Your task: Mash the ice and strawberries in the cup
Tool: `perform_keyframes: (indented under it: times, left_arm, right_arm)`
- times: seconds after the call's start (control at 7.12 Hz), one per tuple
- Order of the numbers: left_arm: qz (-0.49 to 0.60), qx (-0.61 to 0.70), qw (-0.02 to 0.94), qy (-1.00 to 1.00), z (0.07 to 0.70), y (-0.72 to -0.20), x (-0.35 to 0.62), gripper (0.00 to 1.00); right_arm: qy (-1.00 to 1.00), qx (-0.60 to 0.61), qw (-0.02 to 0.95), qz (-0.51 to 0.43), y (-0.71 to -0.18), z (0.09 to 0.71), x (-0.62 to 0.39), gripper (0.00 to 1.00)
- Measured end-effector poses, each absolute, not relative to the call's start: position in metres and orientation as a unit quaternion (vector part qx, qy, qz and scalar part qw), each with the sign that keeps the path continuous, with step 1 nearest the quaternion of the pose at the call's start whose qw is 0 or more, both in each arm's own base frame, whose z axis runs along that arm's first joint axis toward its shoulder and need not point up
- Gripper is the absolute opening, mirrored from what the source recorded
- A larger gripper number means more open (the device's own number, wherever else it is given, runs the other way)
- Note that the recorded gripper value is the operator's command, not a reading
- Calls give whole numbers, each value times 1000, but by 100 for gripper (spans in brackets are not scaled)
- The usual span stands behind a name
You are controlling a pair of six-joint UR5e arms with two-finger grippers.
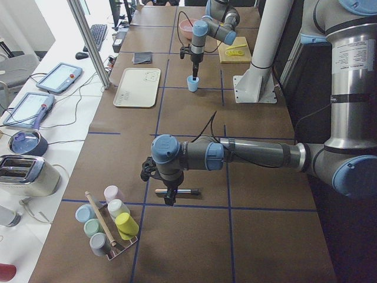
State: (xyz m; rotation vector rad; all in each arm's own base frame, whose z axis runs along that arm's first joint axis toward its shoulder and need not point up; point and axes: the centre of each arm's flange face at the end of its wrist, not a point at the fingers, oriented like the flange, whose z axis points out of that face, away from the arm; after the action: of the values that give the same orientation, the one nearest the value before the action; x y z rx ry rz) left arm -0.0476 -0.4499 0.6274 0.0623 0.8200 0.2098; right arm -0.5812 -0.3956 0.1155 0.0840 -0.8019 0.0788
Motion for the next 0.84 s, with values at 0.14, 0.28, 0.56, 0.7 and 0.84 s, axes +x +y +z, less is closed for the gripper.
perform_keyframes:
  times: [0.14, 0.28, 0.56, 0.7, 0.84]
  left_arm:
    - [104, 33, 911, 397, 625, -450, -48, 100]
    - [106, 36, 912, 395, 622, -450, -48, 100]
    - [106, 41, 912, 394, 616, -454, -48, 100]
    - [108, 46, 912, 393, 611, -459, -48, 100]
    - [112, 55, 911, 393, 604, -466, -48, 100]
  right_arm:
    - [-390, 46, 919, 40, -417, 117, -566, 99]
    - [-390, 49, 919, 38, -445, 123, -543, 99]
    - [-383, 45, 922, 13, -508, 166, -474, 99]
    - [-372, 57, 926, -17, -534, 210, -421, 99]
    - [-360, 69, 929, -52, -550, 261, -359, 99]
